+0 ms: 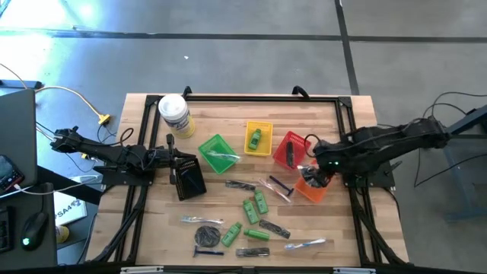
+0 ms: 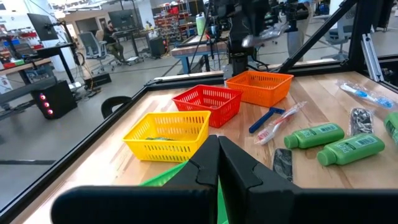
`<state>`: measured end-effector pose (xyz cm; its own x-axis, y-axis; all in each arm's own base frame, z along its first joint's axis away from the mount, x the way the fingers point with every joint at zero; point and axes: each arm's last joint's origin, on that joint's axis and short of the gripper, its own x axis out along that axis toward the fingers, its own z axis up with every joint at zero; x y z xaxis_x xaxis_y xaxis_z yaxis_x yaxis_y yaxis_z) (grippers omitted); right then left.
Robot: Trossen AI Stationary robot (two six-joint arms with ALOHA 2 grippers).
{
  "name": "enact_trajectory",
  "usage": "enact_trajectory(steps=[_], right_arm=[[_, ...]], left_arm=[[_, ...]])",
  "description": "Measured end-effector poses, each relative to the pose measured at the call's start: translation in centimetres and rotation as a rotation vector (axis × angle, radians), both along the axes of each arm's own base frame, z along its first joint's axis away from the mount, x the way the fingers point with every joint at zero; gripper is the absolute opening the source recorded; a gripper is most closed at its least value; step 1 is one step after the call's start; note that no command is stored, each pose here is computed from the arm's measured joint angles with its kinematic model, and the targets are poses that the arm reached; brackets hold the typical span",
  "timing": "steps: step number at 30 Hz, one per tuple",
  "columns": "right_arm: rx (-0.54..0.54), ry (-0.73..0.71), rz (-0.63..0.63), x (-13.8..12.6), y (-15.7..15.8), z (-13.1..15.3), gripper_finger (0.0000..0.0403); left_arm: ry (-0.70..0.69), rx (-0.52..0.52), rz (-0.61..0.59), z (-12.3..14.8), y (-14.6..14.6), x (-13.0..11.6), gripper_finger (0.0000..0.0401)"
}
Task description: Pick & Place Travel size toiletries
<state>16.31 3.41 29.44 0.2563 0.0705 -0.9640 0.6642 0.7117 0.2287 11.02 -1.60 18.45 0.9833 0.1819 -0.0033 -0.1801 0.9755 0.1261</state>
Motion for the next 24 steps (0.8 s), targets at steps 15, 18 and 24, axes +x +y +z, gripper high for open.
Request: enact_trajectory(steps=[15,18,24], right_arm=[[0.079,0.407,0.012,2.5,-0.8,-3.7,0.0003],[0.074,0.448,0.045,3.2,-0.7,-4.6,0.0003],[0.055,0.542,0.14,4.8,-0.5,-6.7,0.0003]], left_arm=[[0.0,0.0,0.0,0.0,0.0,0.0,0.0],[0.0,0.0,0.0,0.0,0.0,0.0,0.0],[0.0,0.0,0.0,0.0,0.0,0.0,0.0]])
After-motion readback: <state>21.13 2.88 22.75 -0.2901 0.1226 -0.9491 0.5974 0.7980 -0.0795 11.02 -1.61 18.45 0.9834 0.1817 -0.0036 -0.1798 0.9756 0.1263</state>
